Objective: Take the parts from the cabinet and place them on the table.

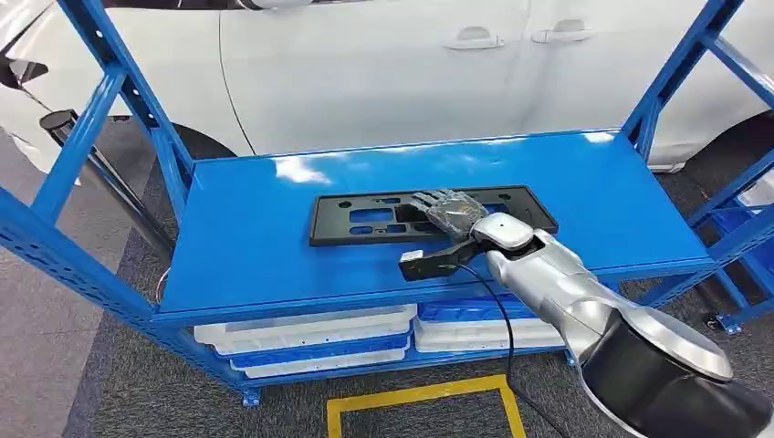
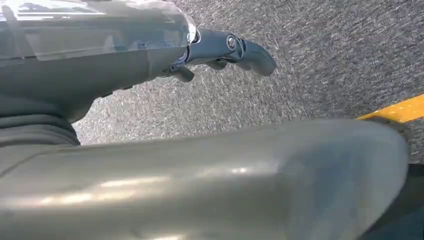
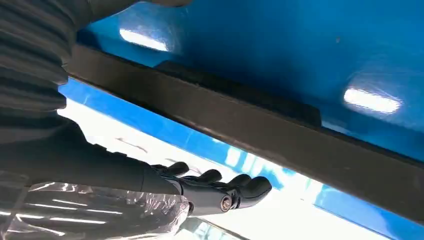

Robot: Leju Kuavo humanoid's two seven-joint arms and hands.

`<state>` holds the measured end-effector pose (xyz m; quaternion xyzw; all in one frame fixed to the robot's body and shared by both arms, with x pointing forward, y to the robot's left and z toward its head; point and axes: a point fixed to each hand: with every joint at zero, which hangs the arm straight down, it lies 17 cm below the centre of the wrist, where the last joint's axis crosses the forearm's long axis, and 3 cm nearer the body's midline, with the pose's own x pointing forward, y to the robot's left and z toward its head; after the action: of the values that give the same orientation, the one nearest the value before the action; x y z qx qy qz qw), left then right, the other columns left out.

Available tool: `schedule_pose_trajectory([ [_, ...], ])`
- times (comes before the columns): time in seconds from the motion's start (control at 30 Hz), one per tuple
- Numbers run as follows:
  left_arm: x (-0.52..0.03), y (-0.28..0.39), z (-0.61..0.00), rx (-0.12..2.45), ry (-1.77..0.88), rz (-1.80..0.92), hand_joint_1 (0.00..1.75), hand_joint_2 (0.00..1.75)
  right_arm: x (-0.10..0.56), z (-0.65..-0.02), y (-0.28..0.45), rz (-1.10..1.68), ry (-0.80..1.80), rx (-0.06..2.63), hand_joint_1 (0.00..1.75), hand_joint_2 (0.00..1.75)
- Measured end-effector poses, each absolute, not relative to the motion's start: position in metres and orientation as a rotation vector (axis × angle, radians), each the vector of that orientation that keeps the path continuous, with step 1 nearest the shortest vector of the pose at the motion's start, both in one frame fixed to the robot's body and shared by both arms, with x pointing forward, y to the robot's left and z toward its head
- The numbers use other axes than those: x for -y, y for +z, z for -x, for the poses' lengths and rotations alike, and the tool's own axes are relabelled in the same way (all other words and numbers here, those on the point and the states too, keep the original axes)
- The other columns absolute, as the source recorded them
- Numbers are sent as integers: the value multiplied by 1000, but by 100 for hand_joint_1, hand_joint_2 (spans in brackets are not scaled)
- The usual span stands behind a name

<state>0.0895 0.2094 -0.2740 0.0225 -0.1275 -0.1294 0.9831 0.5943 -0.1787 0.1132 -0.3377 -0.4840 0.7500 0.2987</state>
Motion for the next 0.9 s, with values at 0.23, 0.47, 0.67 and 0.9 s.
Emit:
schedule_pose_trajectory([
  [0.23,-210,-274,-90,258,-260,-47,0,0,183,-595,112,902,1988,1276,162,175],
  [0.47,-209,-274,-90,265,-257,-46,0,0,185,-592,104,877,1995,1260,175,175],
  [0.67,-209,-274,-91,268,-256,-46,0,0,185,-592,106,874,1986,1271,175,175],
  [0.9,-209,-273,-91,270,-257,-45,0,0,184,-592,108,871,1988,1284,175,175],
])
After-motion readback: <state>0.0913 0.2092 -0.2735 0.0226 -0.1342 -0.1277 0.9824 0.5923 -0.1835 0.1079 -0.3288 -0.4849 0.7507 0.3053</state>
